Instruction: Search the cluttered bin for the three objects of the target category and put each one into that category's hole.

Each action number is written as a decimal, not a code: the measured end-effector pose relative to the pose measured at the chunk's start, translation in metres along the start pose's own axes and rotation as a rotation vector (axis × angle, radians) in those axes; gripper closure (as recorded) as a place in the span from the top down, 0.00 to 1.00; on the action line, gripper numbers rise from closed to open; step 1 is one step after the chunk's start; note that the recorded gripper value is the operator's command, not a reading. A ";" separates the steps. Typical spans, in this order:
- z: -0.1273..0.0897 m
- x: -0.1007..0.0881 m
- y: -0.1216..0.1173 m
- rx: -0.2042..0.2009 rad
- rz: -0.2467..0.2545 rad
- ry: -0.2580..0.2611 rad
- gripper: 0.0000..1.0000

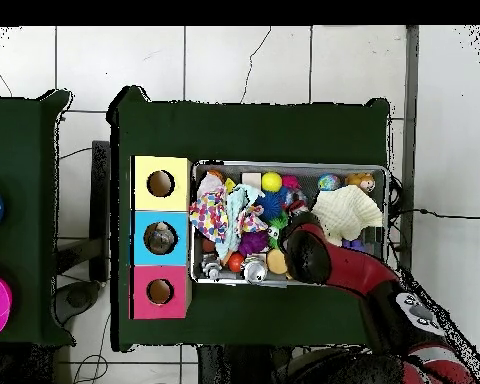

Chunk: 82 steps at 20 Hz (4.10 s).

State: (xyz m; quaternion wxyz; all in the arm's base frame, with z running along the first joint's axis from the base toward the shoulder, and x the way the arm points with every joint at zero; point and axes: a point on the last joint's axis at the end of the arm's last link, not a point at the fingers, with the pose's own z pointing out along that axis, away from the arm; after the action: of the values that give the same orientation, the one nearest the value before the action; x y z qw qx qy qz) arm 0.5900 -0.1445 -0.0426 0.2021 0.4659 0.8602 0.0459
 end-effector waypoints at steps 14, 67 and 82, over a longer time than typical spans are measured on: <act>0.003 0.000 0.002 -0.005 0.035 0.046 1.00; -0.025 -0.043 0.004 0.028 0.060 0.082 1.00; 0.008 0.013 0.026 0.008 -0.117 0.287 1.00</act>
State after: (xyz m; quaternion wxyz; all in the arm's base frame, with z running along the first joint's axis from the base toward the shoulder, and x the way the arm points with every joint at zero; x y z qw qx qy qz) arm 0.6067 -0.1204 -0.0468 0.0774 0.4042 0.9062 0.0967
